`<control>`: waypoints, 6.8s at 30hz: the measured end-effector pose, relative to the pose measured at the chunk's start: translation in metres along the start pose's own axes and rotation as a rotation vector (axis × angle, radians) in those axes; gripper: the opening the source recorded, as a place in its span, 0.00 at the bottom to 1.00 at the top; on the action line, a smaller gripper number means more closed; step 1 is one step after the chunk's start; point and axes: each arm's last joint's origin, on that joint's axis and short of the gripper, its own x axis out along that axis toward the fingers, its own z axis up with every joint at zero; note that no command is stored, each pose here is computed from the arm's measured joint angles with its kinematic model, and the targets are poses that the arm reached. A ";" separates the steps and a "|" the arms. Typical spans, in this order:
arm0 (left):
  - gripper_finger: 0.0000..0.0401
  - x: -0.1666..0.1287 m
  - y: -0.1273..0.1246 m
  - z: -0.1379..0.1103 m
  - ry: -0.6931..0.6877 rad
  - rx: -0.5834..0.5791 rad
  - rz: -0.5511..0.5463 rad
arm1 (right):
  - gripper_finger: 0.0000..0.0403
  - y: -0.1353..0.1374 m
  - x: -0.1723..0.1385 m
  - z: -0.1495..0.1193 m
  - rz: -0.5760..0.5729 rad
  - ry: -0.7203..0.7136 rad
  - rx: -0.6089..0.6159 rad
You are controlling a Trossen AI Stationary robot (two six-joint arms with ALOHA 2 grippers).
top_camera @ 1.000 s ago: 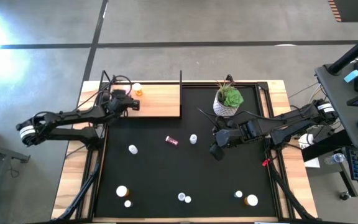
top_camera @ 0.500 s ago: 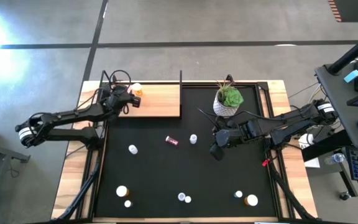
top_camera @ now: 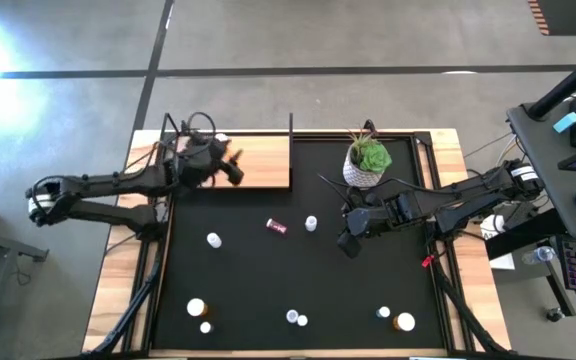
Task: Pick and place medicine bottles onto shelf by color
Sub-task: Put the left white pill bottle on the shelf
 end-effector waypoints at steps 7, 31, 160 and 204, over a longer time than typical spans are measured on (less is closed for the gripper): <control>0.48 -0.019 -0.053 0.024 -0.023 0.072 -0.216 | 0.57 0.000 0.000 0.000 0.000 0.000 -0.001; 0.48 -0.068 -0.122 0.005 0.970 -0.148 -0.136 | 0.57 0.000 0.000 0.000 0.000 0.000 -0.001; 0.32 0.180 0.072 0.023 0.988 0.110 -0.230 | 0.57 0.000 0.000 0.000 0.000 0.000 0.001; 0.37 0.180 0.071 0.021 0.985 0.106 -0.245 | 0.57 0.000 0.000 0.000 0.000 -0.001 0.000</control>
